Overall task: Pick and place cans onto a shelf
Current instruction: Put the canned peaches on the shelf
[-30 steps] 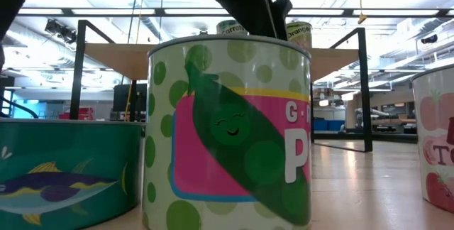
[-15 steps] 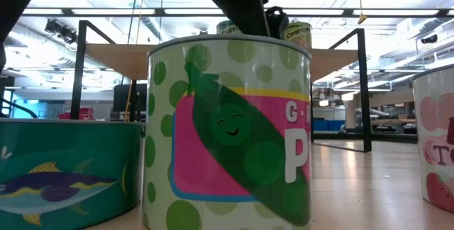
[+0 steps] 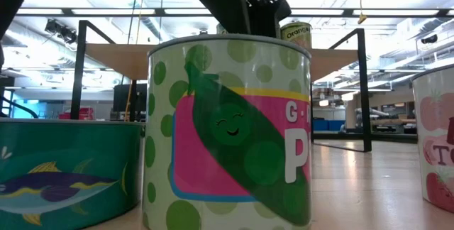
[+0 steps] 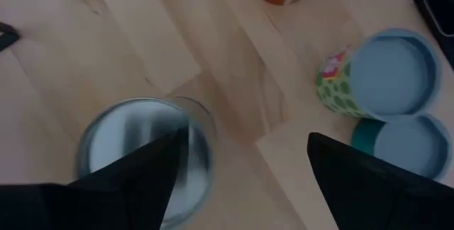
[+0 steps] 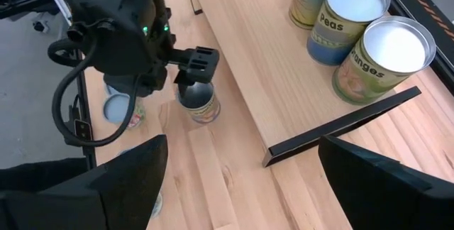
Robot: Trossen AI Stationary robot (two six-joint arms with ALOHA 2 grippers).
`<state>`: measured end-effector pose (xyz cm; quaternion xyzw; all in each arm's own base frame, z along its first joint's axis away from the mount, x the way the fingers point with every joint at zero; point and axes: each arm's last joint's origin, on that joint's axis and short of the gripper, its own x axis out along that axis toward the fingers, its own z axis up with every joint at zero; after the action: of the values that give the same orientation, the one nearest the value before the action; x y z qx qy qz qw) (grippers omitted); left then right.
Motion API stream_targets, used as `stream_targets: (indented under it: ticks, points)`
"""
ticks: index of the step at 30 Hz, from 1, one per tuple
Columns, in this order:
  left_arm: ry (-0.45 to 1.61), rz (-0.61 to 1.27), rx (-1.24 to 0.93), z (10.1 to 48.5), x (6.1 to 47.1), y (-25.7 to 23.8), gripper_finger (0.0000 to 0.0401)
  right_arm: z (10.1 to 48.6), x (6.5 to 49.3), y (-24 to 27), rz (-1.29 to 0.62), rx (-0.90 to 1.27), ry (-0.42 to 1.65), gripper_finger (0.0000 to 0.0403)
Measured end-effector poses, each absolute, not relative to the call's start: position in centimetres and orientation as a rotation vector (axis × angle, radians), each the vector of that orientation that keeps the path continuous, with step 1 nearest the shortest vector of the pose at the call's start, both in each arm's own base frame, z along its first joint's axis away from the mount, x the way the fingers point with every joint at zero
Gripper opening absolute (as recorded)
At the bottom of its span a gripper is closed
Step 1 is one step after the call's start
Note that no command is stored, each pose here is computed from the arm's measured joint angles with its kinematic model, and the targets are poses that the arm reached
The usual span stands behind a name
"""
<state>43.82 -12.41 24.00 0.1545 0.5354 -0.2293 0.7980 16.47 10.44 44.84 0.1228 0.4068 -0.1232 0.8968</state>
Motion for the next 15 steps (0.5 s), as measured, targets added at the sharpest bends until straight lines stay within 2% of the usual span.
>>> stream_targets:
  ticks: [15]
  points:
    - [1.188,-0.54,0.179,23.94,43.44,-13.14,0.0315,44.89,16.53,10.49,-0.248,0.252,0.837,0.0373]
